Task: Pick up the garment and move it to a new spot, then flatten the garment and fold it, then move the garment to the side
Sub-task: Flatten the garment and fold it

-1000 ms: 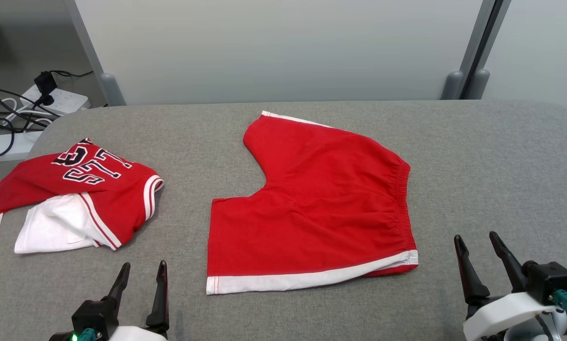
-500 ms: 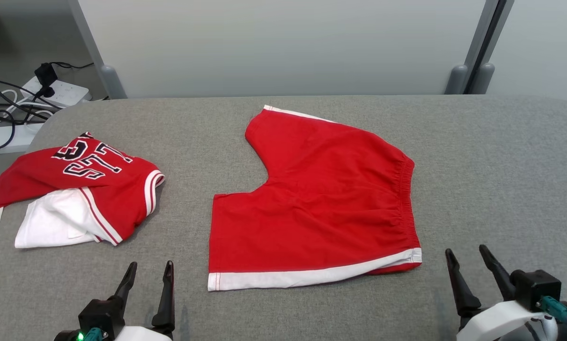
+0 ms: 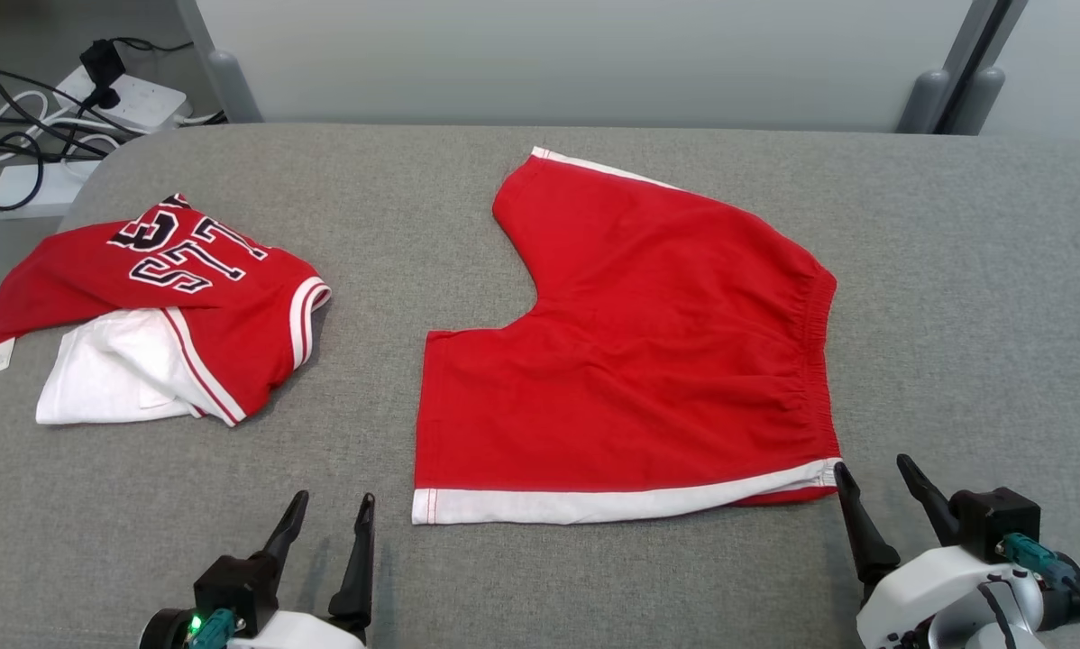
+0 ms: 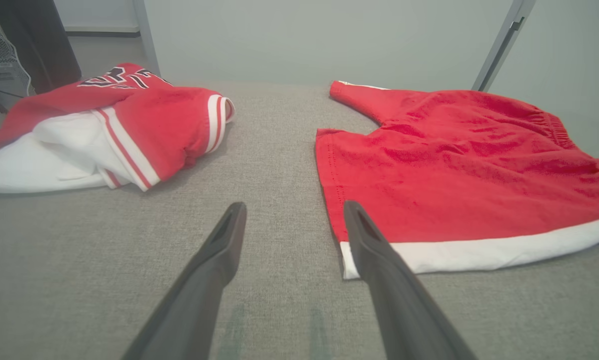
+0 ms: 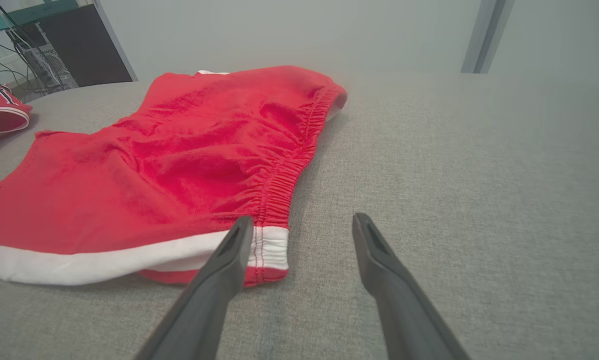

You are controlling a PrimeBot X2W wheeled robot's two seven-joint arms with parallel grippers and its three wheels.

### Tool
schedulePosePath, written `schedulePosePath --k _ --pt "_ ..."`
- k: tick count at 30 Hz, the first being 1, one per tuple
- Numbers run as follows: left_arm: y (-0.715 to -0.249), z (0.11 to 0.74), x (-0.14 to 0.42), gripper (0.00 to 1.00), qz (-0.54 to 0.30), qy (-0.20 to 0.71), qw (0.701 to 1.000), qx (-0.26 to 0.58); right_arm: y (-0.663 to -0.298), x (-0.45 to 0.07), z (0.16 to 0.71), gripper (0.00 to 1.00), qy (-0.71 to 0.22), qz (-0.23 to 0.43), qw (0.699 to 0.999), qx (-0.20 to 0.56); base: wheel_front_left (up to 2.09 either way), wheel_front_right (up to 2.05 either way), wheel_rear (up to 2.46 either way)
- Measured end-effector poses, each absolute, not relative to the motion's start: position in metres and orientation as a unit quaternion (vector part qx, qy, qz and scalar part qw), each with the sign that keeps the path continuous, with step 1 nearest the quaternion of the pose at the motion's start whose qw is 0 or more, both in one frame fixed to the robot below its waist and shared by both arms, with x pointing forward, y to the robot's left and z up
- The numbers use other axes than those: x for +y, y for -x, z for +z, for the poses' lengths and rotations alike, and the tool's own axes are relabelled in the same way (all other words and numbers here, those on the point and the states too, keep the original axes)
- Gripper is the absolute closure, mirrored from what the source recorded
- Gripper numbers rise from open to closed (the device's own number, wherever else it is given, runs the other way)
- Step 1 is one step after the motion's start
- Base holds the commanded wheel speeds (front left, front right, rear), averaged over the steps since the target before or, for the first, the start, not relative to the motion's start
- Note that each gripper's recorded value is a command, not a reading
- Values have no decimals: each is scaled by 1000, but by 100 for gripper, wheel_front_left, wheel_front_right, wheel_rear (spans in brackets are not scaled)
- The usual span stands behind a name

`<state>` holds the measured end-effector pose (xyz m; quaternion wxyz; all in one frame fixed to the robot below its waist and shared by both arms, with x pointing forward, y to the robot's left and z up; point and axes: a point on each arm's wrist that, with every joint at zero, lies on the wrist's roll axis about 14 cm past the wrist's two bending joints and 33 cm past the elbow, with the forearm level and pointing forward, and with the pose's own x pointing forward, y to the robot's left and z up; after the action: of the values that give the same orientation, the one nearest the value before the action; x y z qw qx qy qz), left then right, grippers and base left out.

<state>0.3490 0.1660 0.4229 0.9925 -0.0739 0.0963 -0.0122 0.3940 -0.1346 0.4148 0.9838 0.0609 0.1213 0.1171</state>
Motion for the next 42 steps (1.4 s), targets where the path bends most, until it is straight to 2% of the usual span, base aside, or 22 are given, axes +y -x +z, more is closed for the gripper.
schedulePosePath --k 16,18,19,20,21,22,23,25,26,42 --pt "-358 395 134 0 -59 96 983 145 -406 -112 387 0 -66 146 973 165 0 0 0" --pt "-359 394 133 0 -59 99 982 148 -406 -110 384 17 -68 150 972 169 0 0 0" --pt "-359 392 132 0 -63 99 982 151 -405 -108 383 40 -68 153 971 172 0 0 0" --pt "-359 390 131 0 -65 100 981 154 -404 -105 382 55 -69 157 970 174 0 0 0" --pt "-360 390 129 0 -67 102 980 154 -403 -103 381 65 -69 160 969 175 0 0 0" --pt "-361 391 128 0 -69 104 980 154 -403 -101 381 65 -71 163 968 176 0 0 0" --pt "-362 390 126 0 -73 108 979 155 -404 -100 381 74 -71 166 968 175 0 0 0" --pt "-360 386 123 0 -76 113 977 163 -407 -100 384 97 -70 168 968 171 0 0 0" --pt "-360 384 122 0 -76 115 976 166 -407 -101 385 100 -69 169 968 170 0 0 0" --pt "-365 359 99 0 -109 146 959 215 -402 -111 385 100 -59 173 968 172 0 0 0"
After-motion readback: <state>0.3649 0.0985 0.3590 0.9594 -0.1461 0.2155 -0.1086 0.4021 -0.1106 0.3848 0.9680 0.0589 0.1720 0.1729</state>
